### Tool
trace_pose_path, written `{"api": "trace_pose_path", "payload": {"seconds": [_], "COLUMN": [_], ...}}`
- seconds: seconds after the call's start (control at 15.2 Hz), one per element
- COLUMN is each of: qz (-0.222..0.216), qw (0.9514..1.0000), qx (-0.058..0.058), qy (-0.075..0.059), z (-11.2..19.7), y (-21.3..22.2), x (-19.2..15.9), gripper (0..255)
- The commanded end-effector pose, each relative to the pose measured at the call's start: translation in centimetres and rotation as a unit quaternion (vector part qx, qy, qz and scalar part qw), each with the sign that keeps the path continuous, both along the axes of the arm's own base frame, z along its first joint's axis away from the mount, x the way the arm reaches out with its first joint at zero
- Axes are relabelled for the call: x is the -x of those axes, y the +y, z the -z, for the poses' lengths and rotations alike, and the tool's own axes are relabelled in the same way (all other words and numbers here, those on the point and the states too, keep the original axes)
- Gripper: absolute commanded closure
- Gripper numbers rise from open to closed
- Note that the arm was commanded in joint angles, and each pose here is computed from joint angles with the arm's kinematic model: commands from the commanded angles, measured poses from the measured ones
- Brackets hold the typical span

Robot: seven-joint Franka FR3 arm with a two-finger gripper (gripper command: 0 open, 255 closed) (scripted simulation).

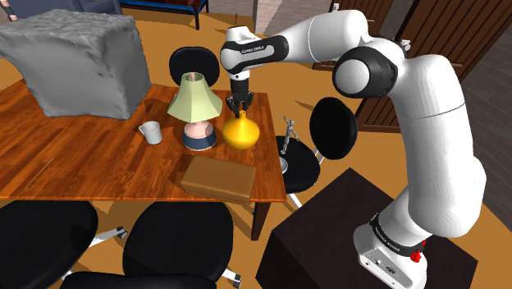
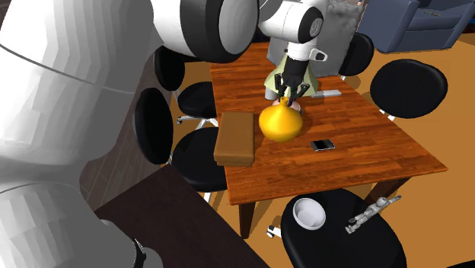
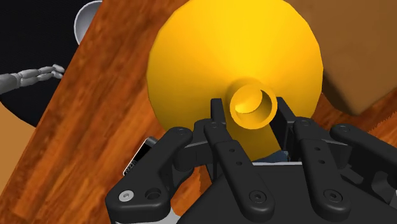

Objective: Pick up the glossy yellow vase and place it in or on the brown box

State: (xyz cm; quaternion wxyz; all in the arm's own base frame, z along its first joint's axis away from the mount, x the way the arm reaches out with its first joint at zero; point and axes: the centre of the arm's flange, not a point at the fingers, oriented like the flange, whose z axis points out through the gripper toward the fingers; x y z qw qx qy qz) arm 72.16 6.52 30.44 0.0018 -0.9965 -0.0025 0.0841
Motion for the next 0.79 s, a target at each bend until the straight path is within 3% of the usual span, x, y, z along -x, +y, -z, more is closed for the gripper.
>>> {"api": "trace_pose_path", "payload": {"seconds": [0.0,0.53,0.73], "qz": [0.0,0.0,0.0], "qw": [1.0,1.0,1.0], "qx": [0.0,0.0,0.0], "qy": [0.0,0.0,0.0], "z": [-1.1,-5.0,-6.7], "y": [0.0,0.0,3.3], "x": [0.1,0.1,1.6], "gripper": [255,255,255]}}
